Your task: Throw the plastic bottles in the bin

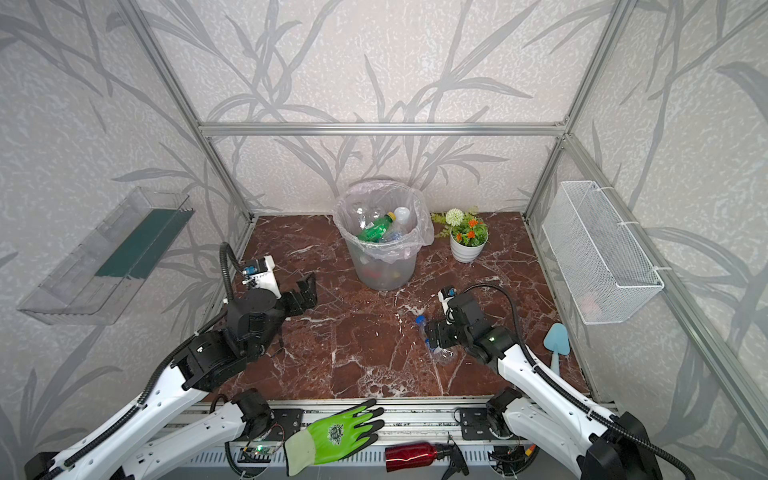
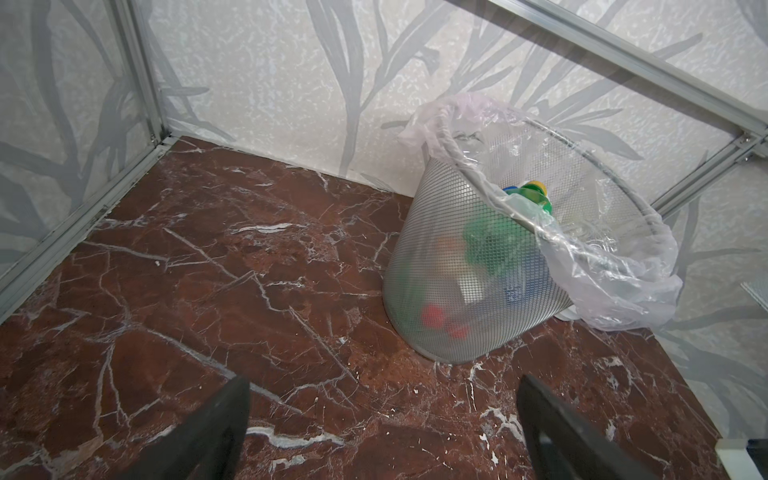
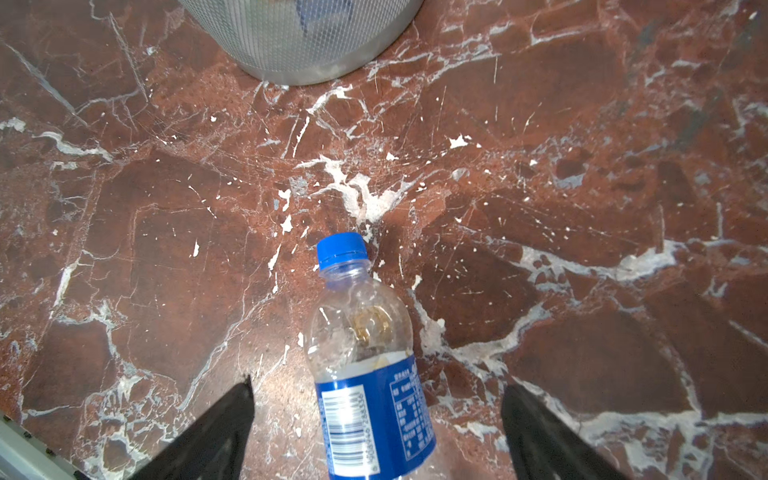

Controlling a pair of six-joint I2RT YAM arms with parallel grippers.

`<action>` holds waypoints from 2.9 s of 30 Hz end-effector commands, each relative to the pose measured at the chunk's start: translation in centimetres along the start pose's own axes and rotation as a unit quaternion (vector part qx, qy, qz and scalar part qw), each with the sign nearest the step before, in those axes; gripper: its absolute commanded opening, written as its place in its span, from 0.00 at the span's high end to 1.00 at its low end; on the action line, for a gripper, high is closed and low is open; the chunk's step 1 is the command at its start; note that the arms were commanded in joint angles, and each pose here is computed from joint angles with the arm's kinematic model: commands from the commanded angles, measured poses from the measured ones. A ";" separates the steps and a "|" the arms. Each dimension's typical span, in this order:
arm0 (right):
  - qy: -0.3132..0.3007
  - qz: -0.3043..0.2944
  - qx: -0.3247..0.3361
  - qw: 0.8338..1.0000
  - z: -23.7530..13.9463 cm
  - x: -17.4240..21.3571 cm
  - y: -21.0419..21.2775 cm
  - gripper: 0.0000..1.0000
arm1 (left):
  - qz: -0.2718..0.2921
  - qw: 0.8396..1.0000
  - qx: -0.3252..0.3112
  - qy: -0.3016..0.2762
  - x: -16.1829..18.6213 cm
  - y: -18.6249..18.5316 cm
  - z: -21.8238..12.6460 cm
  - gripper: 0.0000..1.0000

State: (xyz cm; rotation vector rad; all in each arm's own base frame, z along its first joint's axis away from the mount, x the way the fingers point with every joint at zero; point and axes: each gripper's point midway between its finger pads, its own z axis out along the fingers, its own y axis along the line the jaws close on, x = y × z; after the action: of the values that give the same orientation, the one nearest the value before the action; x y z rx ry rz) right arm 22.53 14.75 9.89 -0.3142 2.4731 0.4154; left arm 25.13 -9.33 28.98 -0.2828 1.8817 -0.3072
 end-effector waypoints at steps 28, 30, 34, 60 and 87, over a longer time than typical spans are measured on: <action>-0.085 -0.037 0.007 0.996 -1.9 -4.6 2.5 0.46 | -0.041 0.996 -0.077 0.020 3.4 4.8 0.2 0.01; -0.165 -0.042 0.002 0.985 -5.3 -7.6 2.8 0.46 | -0.043 0.995 -0.085 0.023 3.8 5.2 0.4 0.01; -0.314 -0.049 0.015 0.948 -13.3 -13.5 2.9 0.45 | -0.048 0.993 -0.099 0.033 4.8 6.0 0.8 0.01; -0.382 -0.110 0.014 0.917 -14.6 -34.7 9.3 0.08 | -0.059 0.988 -0.114 0.083 7.8 7.1 2.1 0.01; -0.337 -0.018 0.120 0.934 -7.9 -16.9 -6.9 0.02 | -0.005 0.986 -0.165 0.032 6.4 9.6 1.8 0.01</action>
State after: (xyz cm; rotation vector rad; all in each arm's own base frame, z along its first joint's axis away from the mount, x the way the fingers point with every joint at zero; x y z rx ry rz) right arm 33.77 8.11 24.82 -0.1007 1.8632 0.1563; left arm 24.26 -3.81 18.97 -0.5054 2.0350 -0.0830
